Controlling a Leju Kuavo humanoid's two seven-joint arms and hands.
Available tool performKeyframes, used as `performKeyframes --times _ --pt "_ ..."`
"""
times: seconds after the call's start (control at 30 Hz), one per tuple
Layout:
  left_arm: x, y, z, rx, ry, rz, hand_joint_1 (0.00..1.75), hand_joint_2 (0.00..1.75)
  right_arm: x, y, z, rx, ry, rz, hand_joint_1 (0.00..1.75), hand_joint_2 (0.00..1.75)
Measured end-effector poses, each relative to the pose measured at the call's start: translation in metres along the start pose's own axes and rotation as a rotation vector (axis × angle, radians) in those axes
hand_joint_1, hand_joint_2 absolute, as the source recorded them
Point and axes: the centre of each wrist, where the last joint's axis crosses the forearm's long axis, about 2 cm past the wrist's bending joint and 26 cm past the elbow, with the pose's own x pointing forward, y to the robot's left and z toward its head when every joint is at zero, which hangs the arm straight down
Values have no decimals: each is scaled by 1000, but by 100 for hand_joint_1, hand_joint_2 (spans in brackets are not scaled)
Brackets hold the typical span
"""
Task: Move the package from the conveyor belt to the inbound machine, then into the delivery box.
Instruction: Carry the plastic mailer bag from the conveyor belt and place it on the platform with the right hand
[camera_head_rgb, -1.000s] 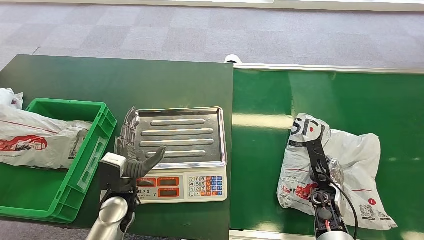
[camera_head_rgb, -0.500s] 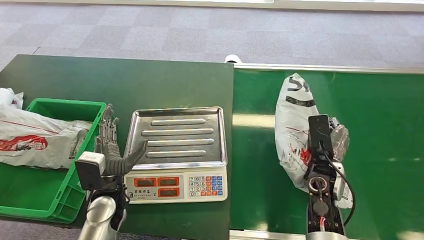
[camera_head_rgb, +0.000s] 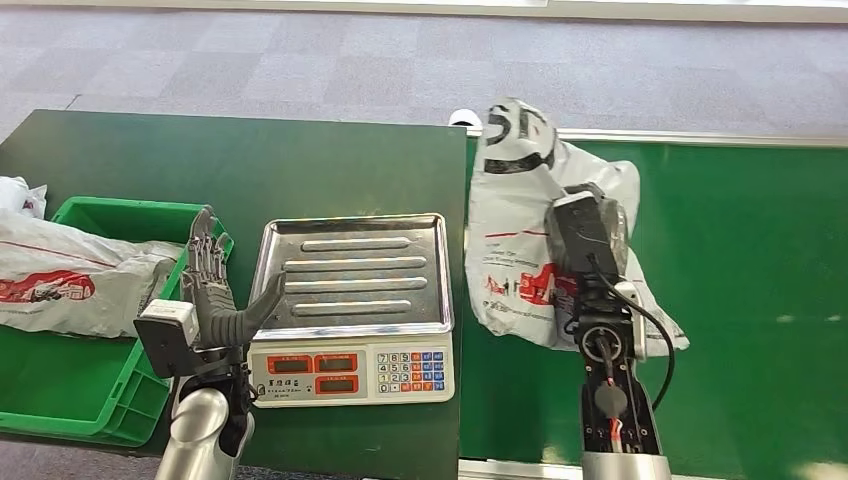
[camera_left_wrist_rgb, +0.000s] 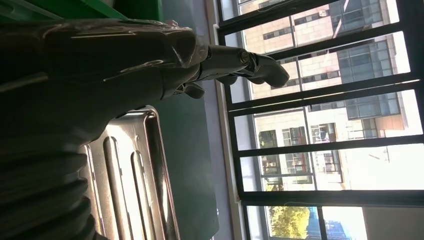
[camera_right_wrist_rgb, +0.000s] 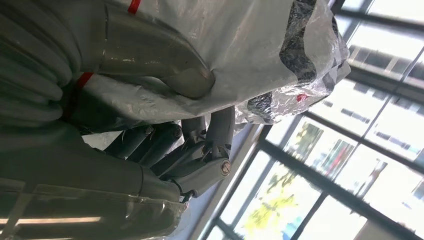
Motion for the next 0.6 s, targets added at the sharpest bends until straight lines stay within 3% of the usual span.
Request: performKeyframes --times 0.1,0.27,0.47,0.6 --pt "0 -2 -8 14 -8 2 0 175 19 25 -15 111 -72 18 175 175" --pt "-2 1 -15 75 -12 5 0 175 30 51 -24 245 -130 55 175 175" --pt "0 8 -34 203 -44 1 0 175 46 104 -20 447 -242 93 175 175" --pt "-1 11 -39 243 -52 -4 0 175 52 121 -18 504 -263 108 175 175"
